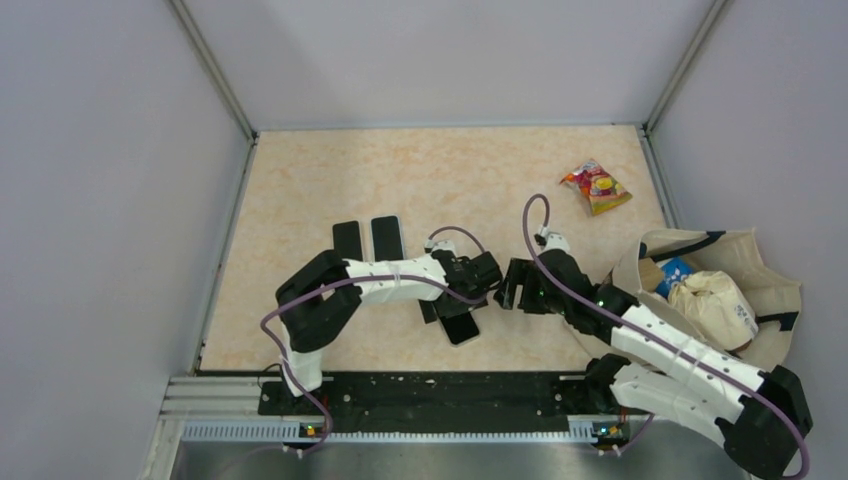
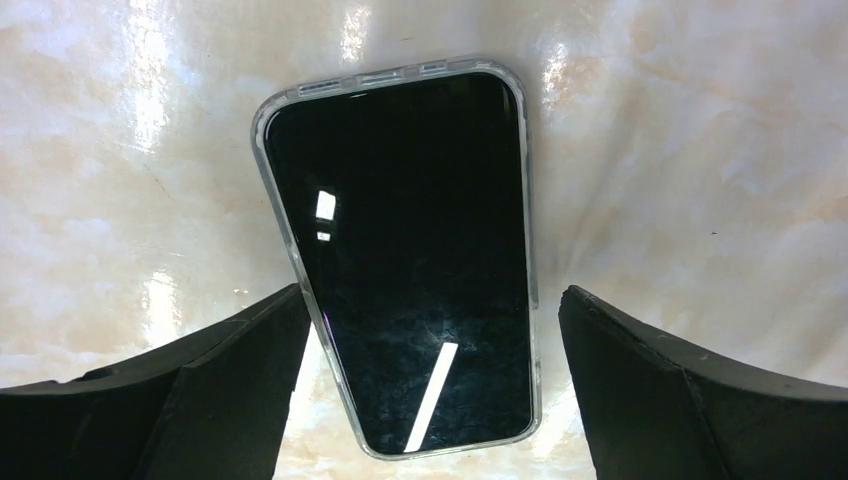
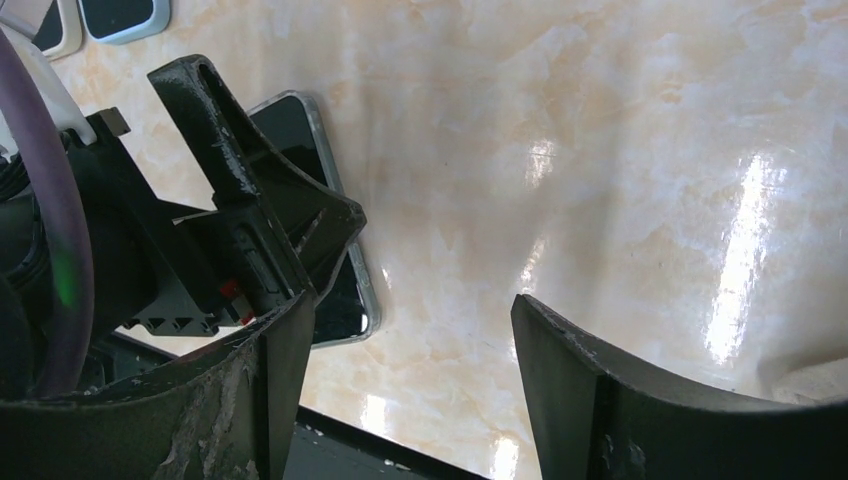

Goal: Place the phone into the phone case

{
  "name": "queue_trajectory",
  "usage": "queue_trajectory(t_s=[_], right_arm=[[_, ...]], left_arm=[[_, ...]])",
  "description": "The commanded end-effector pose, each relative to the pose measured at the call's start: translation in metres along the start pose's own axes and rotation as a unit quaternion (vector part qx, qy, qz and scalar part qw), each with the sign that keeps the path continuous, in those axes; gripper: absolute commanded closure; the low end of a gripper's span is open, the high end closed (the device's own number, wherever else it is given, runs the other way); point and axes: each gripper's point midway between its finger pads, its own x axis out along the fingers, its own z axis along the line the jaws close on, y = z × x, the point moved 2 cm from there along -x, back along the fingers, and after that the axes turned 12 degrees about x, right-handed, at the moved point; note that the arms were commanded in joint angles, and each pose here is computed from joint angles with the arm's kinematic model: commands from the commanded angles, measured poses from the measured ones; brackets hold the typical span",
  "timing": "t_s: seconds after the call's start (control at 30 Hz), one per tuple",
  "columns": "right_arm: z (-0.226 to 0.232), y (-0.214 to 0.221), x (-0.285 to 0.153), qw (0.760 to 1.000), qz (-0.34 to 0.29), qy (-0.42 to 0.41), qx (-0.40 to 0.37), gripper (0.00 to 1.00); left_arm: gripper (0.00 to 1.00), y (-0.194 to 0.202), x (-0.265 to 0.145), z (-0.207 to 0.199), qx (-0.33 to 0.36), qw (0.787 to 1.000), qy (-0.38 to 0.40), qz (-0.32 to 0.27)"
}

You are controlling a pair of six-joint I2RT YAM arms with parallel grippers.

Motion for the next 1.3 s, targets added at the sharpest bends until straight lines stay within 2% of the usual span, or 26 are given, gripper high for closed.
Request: queue_trajectory(t_s=[0.0,0.07,0.2,0.3,0.4,0.53,0.77,1.07,1.27], right_arm=[[0.000,-0.006,-0.007,0.999,-0.020,-0.009,0.029,0.27],[-0.001,-0.004,-0.008,0.999,-0.019,-0.015,0.037,0.28],[0.012,0.020,-0.006,0.995,0.030,-0.089,0.045,0.28],[0.019,0.041,0.001,0.987,0.074,-0.137,0.048,0.30],[0.016,0.053,0.009,0.985,0.093,-0.140,0.045,0.30],[0.006,0.057,0.019,0.988,0.093,-0.112,0.042,0.30],[0.003,0.028,0.011,0.997,0.031,-0.061,0.034,0.30],[0.026,0.036,0.031,0.997,0.031,0.019,-0.072,0.22],[0.040,0.051,0.053,0.989,0.028,0.071,-0.124,0.16]], left_arm=[[0.04,0.010,0.013,0.000,-0.006,1.000,0.010,0.018],[0.14,0.010,0.013,0.002,-0.006,1.000,0.014,0.020],[0.49,0.008,0.014,0.002,-0.005,0.999,0.040,0.023],[0.63,0.005,0.012,-0.001,-0.007,0.997,0.070,0.026],[0.68,0.001,0.009,-0.001,-0.007,0.995,0.099,0.028],[0.67,-0.004,0.006,0.000,0.001,0.992,0.119,0.029],[0.50,-0.017,-0.013,0.004,0.015,0.992,0.127,0.000],[0.16,-0.055,-0.039,0.028,-0.014,0.990,0.136,-0.036],[0.12,-0.081,-0.046,0.060,-0.049,0.986,0.153,-0.044]])
